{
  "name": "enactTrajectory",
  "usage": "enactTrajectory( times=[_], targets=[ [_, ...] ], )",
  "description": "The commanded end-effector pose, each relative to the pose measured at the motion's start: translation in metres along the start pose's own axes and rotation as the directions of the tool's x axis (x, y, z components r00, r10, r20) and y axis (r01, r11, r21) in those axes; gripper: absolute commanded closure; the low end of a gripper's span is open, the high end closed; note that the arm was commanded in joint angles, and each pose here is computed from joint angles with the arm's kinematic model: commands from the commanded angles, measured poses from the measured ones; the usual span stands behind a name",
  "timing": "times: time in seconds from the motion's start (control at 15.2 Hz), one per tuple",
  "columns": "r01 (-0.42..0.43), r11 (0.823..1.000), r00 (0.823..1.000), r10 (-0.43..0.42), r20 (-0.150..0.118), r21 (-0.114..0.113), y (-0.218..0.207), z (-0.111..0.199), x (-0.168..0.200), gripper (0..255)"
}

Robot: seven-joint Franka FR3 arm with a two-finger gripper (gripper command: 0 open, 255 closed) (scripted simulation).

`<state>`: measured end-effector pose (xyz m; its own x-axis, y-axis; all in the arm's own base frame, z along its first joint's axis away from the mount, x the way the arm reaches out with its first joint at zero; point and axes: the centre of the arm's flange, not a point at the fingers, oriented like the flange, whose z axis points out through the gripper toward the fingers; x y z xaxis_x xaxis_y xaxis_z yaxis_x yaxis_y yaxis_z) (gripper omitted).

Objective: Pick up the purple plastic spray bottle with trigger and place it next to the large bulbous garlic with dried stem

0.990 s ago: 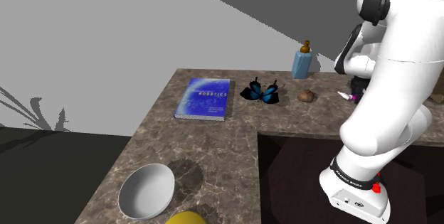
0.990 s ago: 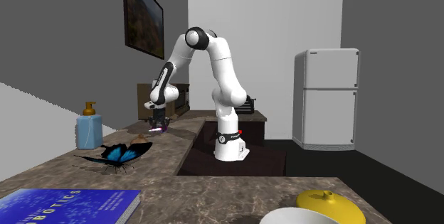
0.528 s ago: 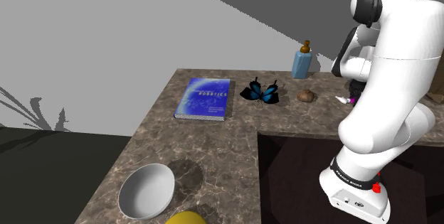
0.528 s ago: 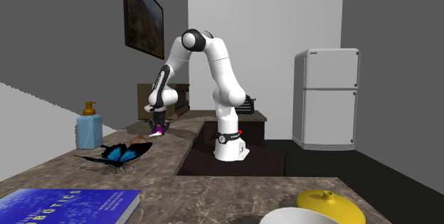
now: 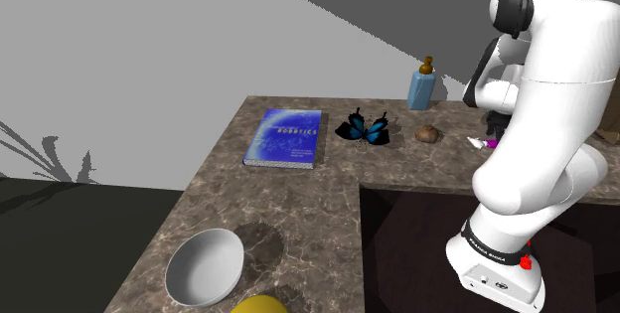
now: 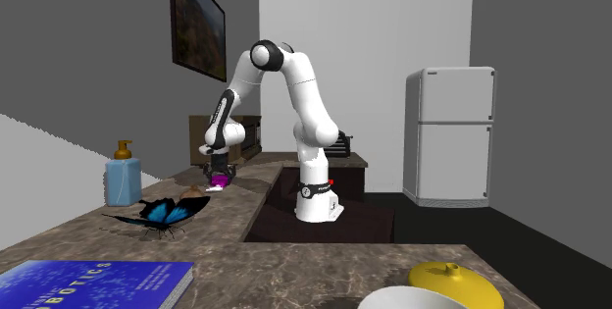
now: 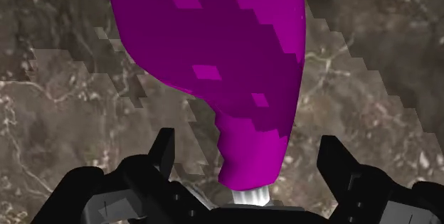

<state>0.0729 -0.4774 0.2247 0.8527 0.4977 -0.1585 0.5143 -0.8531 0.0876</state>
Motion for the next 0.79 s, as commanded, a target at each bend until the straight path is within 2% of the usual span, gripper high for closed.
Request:
enactTrajectory(
  times=[0.0, 0.26, 0.73],
  targets=[
    [0.000, 1.000, 1.000, 0.000, 0.000, 0.000, 0.000, 0.000, 0.000, 0],
    [0.000, 1.000, 1.000, 0.000, 0.000, 0.000, 0.000, -0.050, 0.000, 0],
    [0.000, 1.000, 1.000, 0.000, 0.000, 0.000, 0.000, -0.050, 0.000, 0]
  ],
)
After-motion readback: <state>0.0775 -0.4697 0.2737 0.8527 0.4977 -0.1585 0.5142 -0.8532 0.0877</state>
